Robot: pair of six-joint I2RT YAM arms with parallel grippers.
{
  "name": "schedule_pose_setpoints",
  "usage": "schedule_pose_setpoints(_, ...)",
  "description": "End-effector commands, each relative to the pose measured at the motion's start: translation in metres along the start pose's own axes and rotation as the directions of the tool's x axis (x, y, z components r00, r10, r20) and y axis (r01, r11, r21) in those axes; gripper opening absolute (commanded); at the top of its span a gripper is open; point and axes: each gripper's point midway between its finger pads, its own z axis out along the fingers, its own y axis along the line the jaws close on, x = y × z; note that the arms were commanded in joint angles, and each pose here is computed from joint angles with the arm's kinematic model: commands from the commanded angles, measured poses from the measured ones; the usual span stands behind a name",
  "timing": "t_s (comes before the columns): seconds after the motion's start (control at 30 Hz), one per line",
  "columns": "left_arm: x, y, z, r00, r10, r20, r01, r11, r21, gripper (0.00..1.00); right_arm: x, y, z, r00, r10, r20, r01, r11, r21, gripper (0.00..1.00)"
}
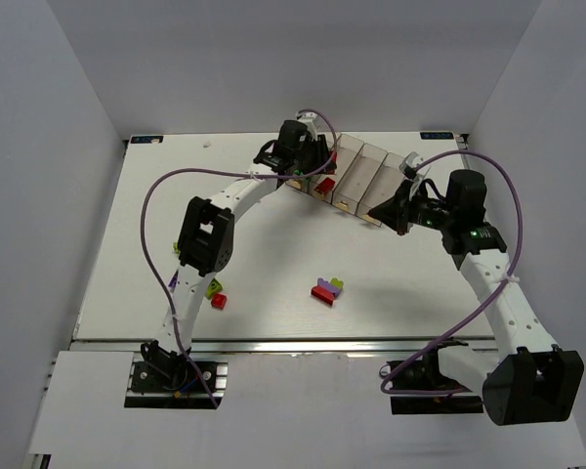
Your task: Sort the legos into containers by color
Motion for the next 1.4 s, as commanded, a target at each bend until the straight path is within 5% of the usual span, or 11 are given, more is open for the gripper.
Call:
schedule_pose_setpoints(0.0, -0.026, -0.012, 0.001, 0.994, 0.081, 0.074, -0.079, 0.996, -0.029, 0.14, -0.007, 0.003, -0.005, 0.999, -0.014, 0.032, 0.014, 1.000, -0.002, 0.00)
schedule_pose_setpoints(0.13, -0.027, -0.008, 0.013, 0.992, 0.095, 0.079, -0.091, 0.994, -0.060, 0.22, -0.007, 0.006, -0.009, 0.999, -0.004, 0.041, 0.004, 1.000, -0.003, 0.00)
schedule_pose_setpoints(0.2, -0.023, -0.007, 0.015, 0.993, 0.096, 0.066, -0.091, 0.993, -0.069, 0.38, -0.006, 0.007, -0.009, 0.999, -0.002, 0.042, 0.002, 1.000, -0.008, 0.06)
schedule_pose_setpoints(0.33, -0.019, -0.008, 0.015, 0.994, 0.094, 0.057, -0.089, 0.993, -0.080, 0.56, -0.002, 0.010, -0.010, 0.999, -0.015, 0.034, 0.015, 1.000, -0.021, 0.56)
schedule_pose_setpoints(0.53, -0.044, -0.025, 0.000, 0.989, 0.099, 0.114, -0.093, 0.994, -0.058, 0.66, 0.001, 0.040, -0.013, 0.990, -0.123, 0.070, 0.135, 0.971, -0.198, 0.89)
schedule_pose_setpoints(0.7, -0.058, -0.035, -0.023, 0.986, 0.116, 0.123, -0.108, 0.992, -0.071, 0.57, -0.003, 0.063, -0.011, 0.986, -0.126, 0.106, 0.154, 0.932, -0.328, 0.89)
schedule_pose_setpoints(0.77, -0.055, -0.020, -0.039, 0.987, 0.115, 0.111, -0.098, 0.984, -0.148, 0.29, -0.001, 0.070, -0.007, 0.980, -0.161, 0.117, 0.193, 0.908, -0.373, 0.89)
schedule_pose_setpoints(0.9, -0.061, 0.005, -0.116, 0.984, 0.063, 0.166, -0.017, 0.964, -0.266, 0.00, 0.023, 0.110, 0.015, 0.981, -0.191, 0.017, 0.170, 0.827, -0.535, 0.87)
schedule_pose_setpoints(1.03, -0.060, 0.011, -0.232, 0.960, -0.010, 0.279, 0.101, 0.944, -0.314, 0.06, 0.045, 0.127, 0.064, 0.970, -0.204, -0.133, 0.108, 0.849, -0.517, 0.38)
schedule_pose_setpoints(1.1, -0.025, 0.045, -0.265, 0.969, -0.062, 0.238, 0.159, 0.897, -0.412, 0.40, 0.065, 0.142, 0.089, 0.945, -0.241, -0.219, 0.109, 0.867, -0.487, 0.34)
schedule_pose_setpoints(1.37, 0.002, 0.055, -0.408, 0.944, -0.061, 0.325, 0.243, 0.796, -0.554, 0.61, 0.104, 0.226, 0.172, 0.895, -0.208, -0.395, -0.009, 0.877, -0.481, 0.89)
